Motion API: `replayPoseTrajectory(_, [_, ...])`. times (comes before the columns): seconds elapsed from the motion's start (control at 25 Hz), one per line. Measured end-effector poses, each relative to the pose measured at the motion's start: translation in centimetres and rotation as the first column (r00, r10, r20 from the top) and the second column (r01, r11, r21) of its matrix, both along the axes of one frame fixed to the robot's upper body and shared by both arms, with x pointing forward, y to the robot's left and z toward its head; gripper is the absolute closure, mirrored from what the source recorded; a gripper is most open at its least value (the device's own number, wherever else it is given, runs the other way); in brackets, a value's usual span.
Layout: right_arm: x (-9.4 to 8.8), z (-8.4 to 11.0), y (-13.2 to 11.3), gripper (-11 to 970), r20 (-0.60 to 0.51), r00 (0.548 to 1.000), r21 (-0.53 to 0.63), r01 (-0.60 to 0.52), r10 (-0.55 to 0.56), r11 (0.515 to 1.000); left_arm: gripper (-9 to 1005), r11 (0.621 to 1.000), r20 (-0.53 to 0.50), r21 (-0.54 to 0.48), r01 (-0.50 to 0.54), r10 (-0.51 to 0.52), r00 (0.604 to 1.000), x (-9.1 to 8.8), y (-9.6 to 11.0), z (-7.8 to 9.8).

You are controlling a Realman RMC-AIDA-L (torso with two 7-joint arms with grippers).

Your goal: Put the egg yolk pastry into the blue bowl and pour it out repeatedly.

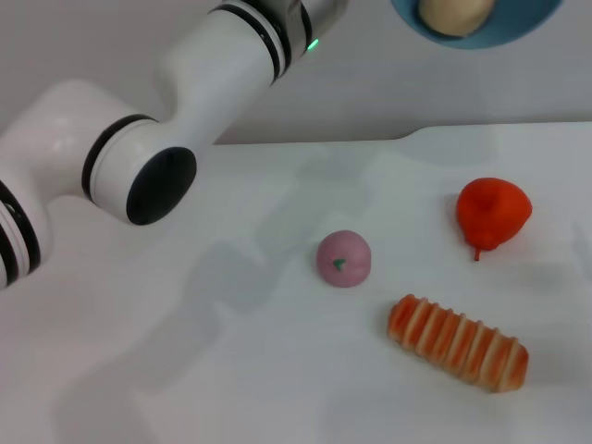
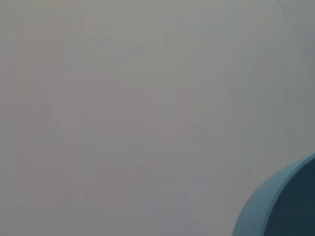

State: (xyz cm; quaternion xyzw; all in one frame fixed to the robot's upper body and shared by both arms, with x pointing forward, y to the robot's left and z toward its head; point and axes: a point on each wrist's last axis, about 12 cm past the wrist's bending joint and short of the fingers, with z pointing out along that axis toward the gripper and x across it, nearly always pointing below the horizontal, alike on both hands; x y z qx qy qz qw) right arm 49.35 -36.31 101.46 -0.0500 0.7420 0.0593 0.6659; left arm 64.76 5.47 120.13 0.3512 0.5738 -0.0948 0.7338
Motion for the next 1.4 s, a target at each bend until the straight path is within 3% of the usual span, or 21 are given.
replayPoseTrajectory(0.4, [-0.3, -0.3, 0.1, 436, -0.011, 1.0, 0.006, 0.004, -0.004, 1.0, 996, 0.999, 0.139, 0.046, 0.015, -0.021, 0.99, -0.4, -1.2, 1.9])
replayPoseTrajectory(0.64, [-0.2, -0.3, 0.4, 435, -0.006, 1.0, 0.013, -0.003, 0.004, 1.0, 996, 0.995, 0.26, 0.096, -0.002, -0.023, 0.965, -2.0, -1.4, 2.7])
replayPoseTrajectory(0.8, [0.3, -0.2, 0.7, 428, -0.004, 1.0, 0.017, -0.014, 0.015, 1.0, 996, 0.997, 0.286, 0.073, -0.04, 0.017, 0.958, -2.0, -0.9, 2.6])
replayPoseTrajectory(0.92, [0.7, 0.0, 0.8, 422, 0.0, 1.0, 0.015, -0.019, 0.019, 1.0, 996, 0.996, 0.309, 0.079, -0.049, 0.023, 0.951, -2.2, -0.9, 1.6])
replayPoseTrajectory(1.12, [1.0, 0.1, 0.9, 411, 0.007, 1.0, 0.013, -0.023, 0.023, 1.0, 997, 0.993, 0.224, 0.101, -0.062, 0.038, 0.974, -1.3, -1.0, 0.8])
replayPoseTrajectory(1.28, [1.3, 0.3, 1.1, 402, 0.012, 1.0, 0.013, -0.029, 0.029, 0.999, 997, 0.982, 0.055, 0.178, -0.065, 0.056, 0.997, 0.4, -0.3, 0.2])
replayPoseTrajectory(1.4, [1.5, 0.4, 1.2, 395, 0.014, 0.999, 0.017, -0.032, 0.032, 0.999, 996, 0.971, -0.094, 0.231, -0.055, 0.078, 0.992, 1.6, 0.7, -0.1])
